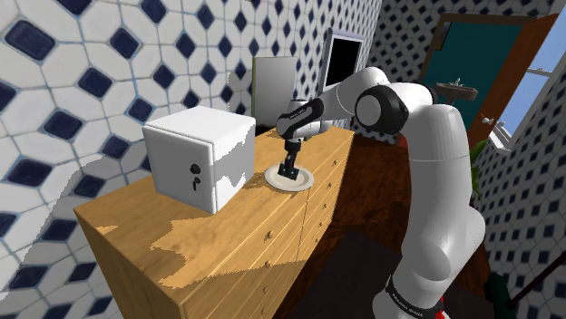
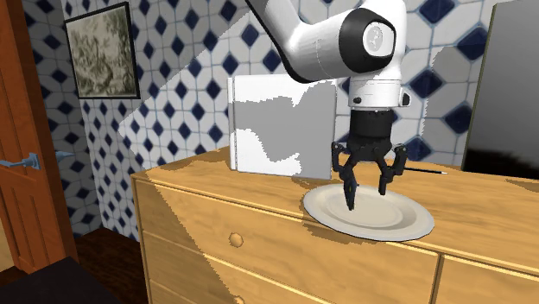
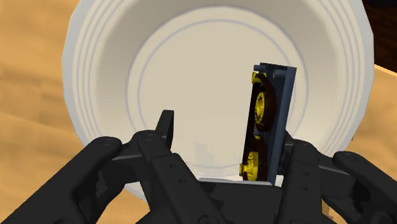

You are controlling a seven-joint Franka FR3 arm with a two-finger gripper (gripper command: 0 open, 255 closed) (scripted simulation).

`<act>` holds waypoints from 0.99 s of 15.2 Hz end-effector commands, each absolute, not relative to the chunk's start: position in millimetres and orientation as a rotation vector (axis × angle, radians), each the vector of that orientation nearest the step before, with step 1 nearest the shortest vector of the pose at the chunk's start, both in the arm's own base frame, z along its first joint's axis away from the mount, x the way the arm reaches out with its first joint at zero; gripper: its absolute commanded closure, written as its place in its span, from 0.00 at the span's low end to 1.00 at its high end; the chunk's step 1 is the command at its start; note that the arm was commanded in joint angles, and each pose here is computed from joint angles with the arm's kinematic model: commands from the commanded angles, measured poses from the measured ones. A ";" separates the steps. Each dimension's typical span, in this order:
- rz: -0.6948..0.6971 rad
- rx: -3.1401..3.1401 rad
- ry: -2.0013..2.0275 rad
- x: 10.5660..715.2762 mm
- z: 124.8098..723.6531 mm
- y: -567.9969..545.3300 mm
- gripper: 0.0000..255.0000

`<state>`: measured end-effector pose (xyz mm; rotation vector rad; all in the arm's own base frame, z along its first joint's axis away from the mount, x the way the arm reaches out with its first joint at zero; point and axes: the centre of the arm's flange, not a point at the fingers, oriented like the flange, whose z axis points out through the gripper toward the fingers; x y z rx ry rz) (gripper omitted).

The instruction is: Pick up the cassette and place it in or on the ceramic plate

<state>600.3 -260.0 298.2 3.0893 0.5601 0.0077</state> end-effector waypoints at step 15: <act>0.008 3.089 0.560 600.0 348.2 -259.9 0.00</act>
